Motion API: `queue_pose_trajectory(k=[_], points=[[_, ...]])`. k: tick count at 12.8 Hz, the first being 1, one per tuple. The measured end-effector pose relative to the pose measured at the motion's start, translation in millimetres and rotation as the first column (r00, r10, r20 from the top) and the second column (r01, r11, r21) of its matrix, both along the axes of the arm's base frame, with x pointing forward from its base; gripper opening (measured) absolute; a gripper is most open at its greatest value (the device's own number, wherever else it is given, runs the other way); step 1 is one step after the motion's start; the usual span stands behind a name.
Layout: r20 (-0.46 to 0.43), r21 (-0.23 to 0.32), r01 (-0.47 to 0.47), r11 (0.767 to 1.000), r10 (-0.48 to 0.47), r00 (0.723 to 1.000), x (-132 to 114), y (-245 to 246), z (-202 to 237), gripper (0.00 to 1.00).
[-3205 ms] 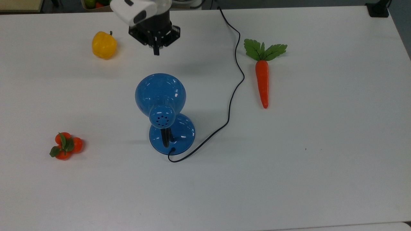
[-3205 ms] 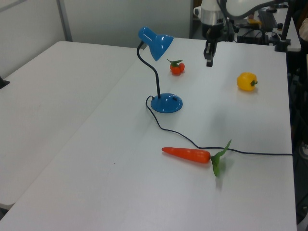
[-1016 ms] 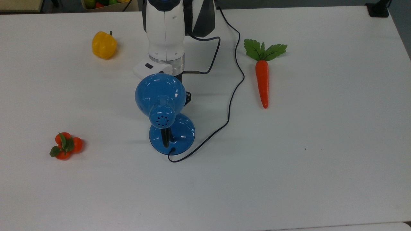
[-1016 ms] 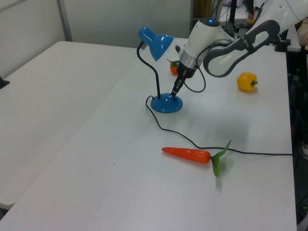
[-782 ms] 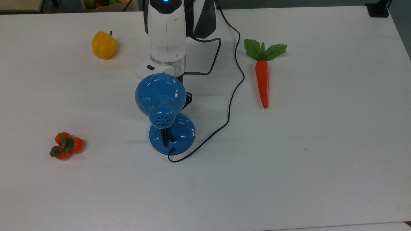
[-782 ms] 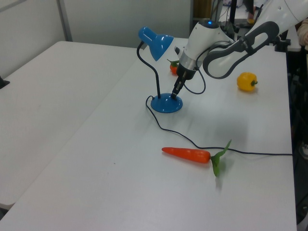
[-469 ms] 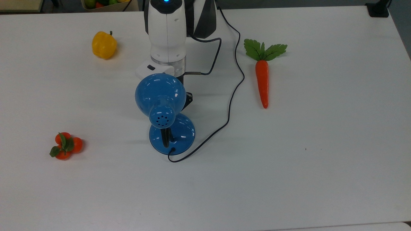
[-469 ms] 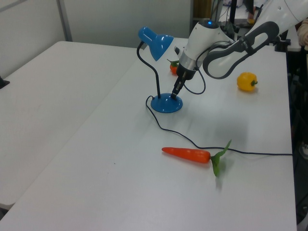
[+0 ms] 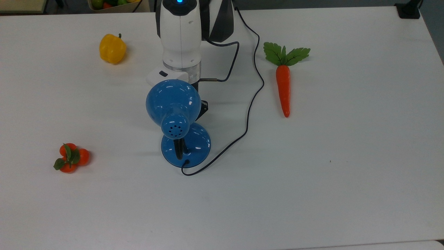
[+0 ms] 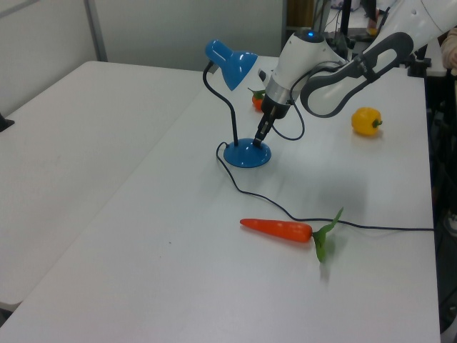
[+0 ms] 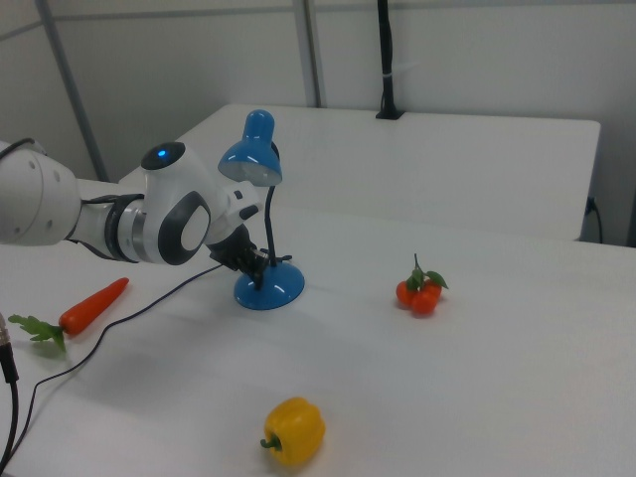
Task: Turn on desk lamp
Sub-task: 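Press down on the lamp base switch with the gripper fingers, then lift the gripper up and away from the lit lamp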
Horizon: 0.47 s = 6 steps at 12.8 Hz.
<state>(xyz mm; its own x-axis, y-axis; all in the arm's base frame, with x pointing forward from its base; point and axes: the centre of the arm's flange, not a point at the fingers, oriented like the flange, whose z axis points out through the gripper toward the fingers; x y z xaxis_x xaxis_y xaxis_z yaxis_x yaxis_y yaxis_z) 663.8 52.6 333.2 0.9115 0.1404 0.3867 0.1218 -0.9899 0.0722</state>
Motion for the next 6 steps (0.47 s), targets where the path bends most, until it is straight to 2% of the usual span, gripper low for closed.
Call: queue_pose_trajectory(k=[6], points=[[0.024,0.004,-0.003,1.0,0.003,1.0,2.2,0.7,-3.3,0.01]])
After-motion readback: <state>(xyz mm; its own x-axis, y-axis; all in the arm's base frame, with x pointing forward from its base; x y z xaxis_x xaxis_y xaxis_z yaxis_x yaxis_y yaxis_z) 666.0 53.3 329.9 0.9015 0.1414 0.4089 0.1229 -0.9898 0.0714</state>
